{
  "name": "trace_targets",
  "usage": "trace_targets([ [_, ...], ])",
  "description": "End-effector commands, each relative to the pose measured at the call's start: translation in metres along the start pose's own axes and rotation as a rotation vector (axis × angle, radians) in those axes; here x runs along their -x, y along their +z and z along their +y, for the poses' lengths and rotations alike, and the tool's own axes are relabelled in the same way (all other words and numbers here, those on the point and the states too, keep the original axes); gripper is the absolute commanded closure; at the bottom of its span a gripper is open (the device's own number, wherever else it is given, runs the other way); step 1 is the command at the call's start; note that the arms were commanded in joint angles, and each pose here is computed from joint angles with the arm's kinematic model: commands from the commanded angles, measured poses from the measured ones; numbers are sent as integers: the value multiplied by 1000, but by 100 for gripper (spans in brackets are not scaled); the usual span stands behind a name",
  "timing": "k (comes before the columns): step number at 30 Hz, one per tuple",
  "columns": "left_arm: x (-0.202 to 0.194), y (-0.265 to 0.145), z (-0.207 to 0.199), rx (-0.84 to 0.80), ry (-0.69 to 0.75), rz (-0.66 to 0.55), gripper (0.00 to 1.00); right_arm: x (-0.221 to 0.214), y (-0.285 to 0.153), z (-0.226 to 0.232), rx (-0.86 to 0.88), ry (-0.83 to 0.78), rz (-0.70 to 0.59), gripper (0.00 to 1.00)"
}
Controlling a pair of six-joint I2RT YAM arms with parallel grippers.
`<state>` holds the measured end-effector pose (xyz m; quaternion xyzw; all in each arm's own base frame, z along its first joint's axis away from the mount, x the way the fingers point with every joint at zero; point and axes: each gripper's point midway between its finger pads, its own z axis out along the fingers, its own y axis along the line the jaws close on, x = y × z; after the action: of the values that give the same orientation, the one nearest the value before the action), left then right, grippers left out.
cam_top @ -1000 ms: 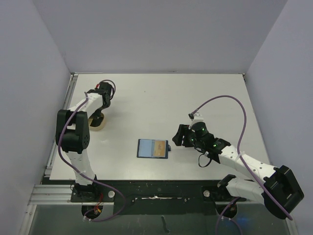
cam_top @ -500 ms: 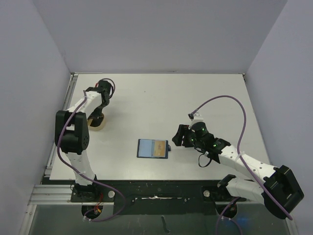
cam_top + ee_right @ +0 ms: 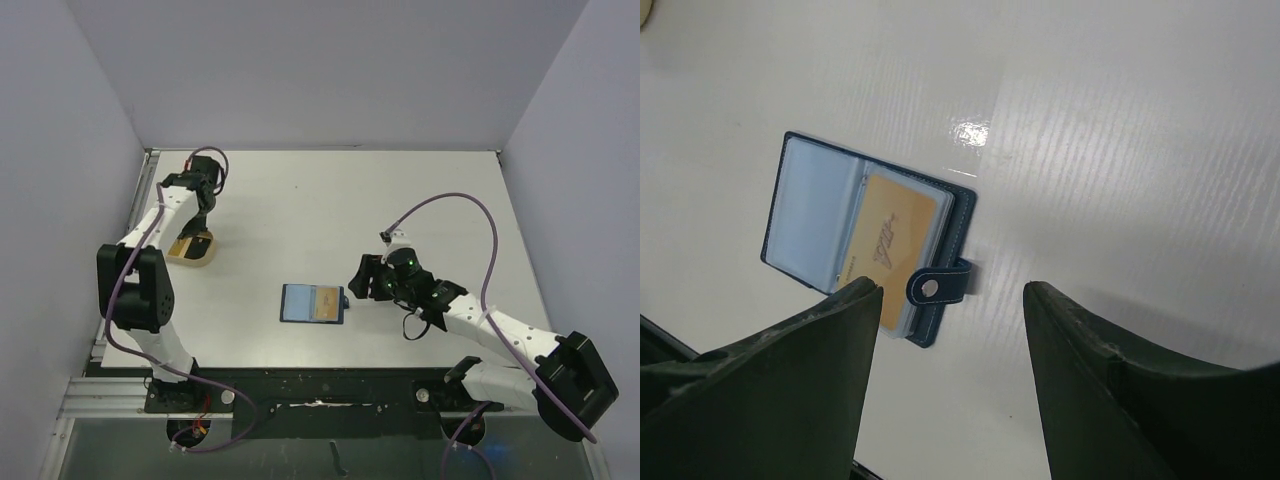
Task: Put the credit cards into the card holder
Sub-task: Pick up the credit card from the storage box.
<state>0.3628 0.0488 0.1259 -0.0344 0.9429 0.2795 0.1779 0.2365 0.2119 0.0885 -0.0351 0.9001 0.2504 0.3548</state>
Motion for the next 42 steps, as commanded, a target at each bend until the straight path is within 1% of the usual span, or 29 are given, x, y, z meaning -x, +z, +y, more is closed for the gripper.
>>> trace_targets([
  [1,15,-31,0,-139,-111,-94,100,35,-4,29,74,-7,-87,41],
  [5,24,-57,-13,-324,-170,-177,100,49,-8,44,116,11,-122,41],
  [10,37,-107,-32,-613,-205,-312,100,74,-14,70,207,34,-184,41],
  [14,43,-164,-62,-954,-189,-407,100,97,-22,102,354,50,-243,41],
  [15,40,-181,-73,-1069,-178,-422,100,102,-24,111,393,52,-254,41],
  [17,34,-208,-86,-1242,-161,-444,100,113,-27,128,464,61,-267,40],
  [21,19,-241,-99,-1459,-132,-452,100,131,-34,157,595,89,-290,40],
  [23,11,-254,-101,-1537,-120,-453,100,139,-35,166,646,107,-295,39],
  [25,5,-269,-101,-1612,-100,-483,100,149,-37,175,705,114,-307,38],
  [29,-15,-294,-107,-1809,-64,-473,100,157,-35,190,793,110,-278,31],
  [32,-24,-302,-109,-1884,-53,-473,100,156,-34,202,865,96,-242,30],
  [35,-29,-300,-111,-1902,-45,-456,100,152,-41,210,949,103,-223,34],
  [39,-33,-297,-115,-1927,-35,-439,100,147,-42,214,995,90,-201,38],
  [42,-36,-295,-116,-1941,-40,-417,100,144,-43,218,1027,86,-185,45],
])
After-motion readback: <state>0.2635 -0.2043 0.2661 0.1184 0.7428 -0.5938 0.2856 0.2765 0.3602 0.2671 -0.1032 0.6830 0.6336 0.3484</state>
